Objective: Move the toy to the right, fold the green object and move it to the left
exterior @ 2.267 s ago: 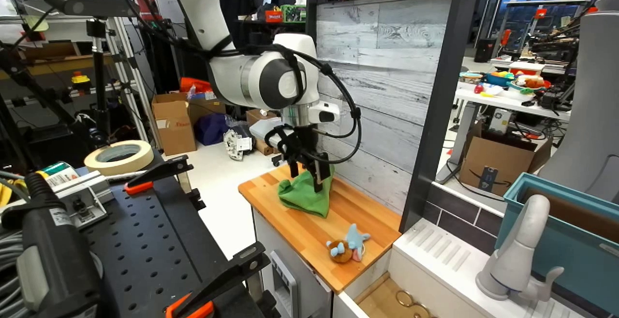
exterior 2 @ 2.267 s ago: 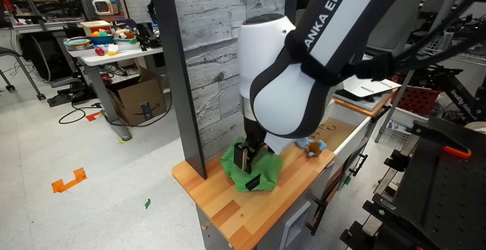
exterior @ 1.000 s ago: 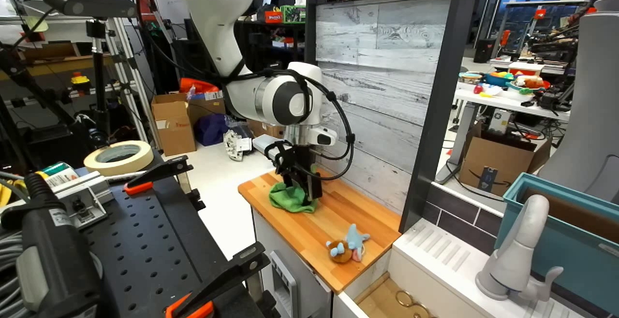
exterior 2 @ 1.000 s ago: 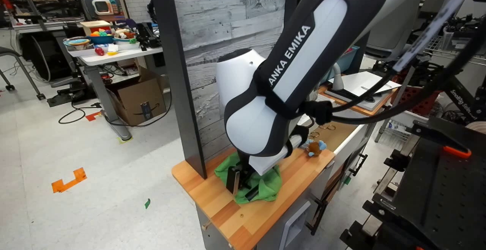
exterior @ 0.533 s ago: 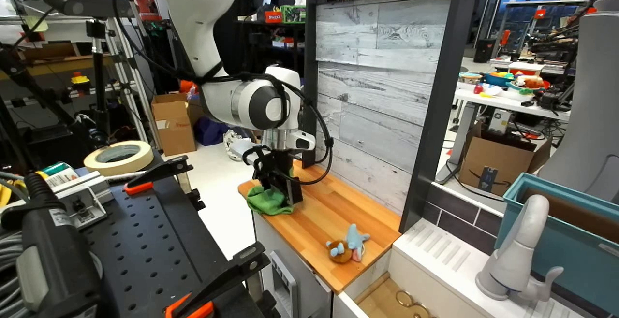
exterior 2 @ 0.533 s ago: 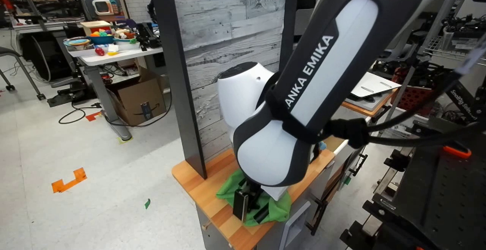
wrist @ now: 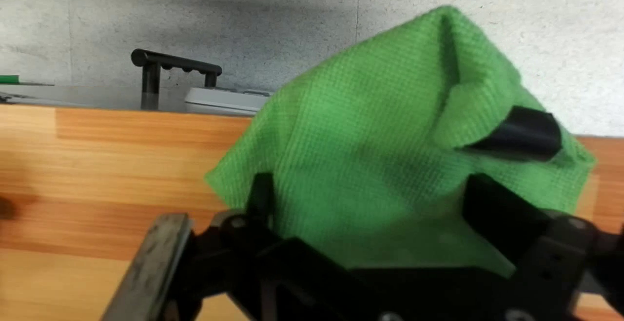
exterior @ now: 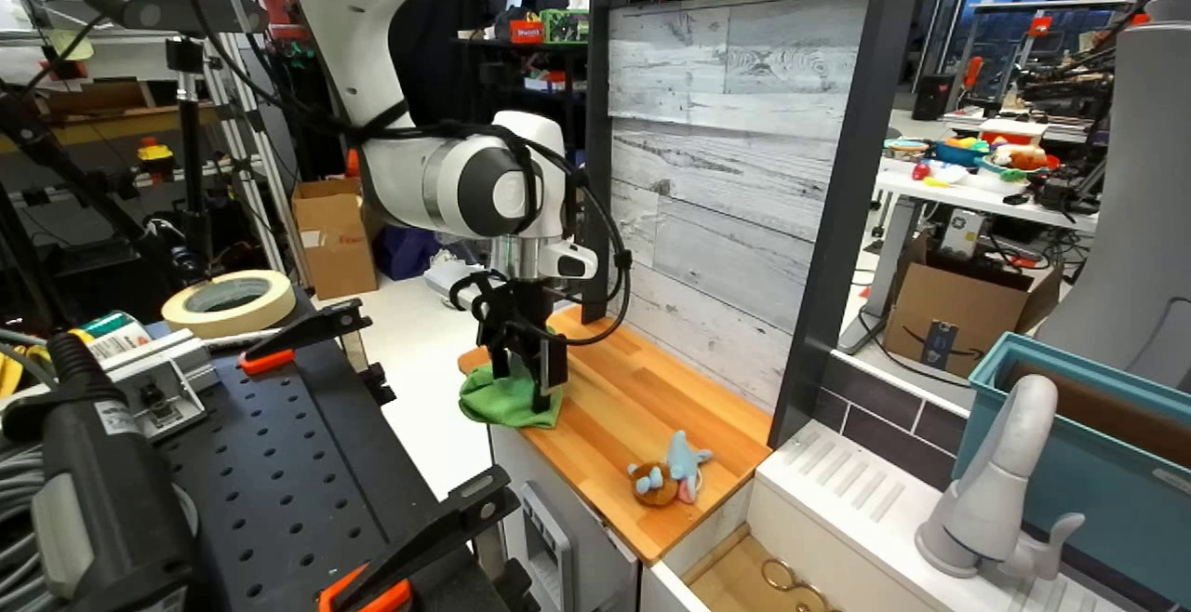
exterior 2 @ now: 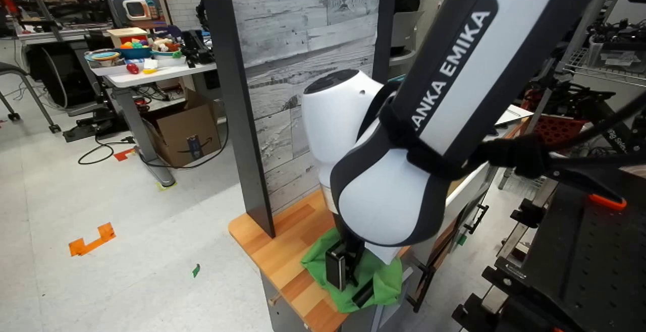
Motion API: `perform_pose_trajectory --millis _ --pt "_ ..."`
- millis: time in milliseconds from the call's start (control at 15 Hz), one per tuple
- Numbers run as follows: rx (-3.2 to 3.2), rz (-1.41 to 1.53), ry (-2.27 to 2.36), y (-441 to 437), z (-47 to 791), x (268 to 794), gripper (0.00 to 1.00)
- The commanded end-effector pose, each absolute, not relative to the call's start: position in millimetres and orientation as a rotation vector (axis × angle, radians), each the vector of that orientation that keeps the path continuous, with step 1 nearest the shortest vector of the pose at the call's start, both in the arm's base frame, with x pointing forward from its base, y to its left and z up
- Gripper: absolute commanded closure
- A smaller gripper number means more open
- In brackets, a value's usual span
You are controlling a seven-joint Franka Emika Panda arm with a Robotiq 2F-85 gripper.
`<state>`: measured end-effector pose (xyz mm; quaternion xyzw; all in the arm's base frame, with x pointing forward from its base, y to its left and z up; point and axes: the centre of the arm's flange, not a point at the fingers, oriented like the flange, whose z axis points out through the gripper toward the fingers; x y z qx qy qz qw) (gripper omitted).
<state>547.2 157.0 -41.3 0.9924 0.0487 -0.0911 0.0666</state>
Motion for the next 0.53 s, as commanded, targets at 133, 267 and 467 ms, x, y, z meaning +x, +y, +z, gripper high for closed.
perform_pose_trajectory --millis 133,267,467 --pt "2.973 -0.231 0.138 136.8 33.1 545.5 0.00" --pt "2.963 -0.276 0.271 130.8 63.4 537.1 0.00" --pt "2.959 -0.243 0.306 136.0 46.6 549.8 0.00"
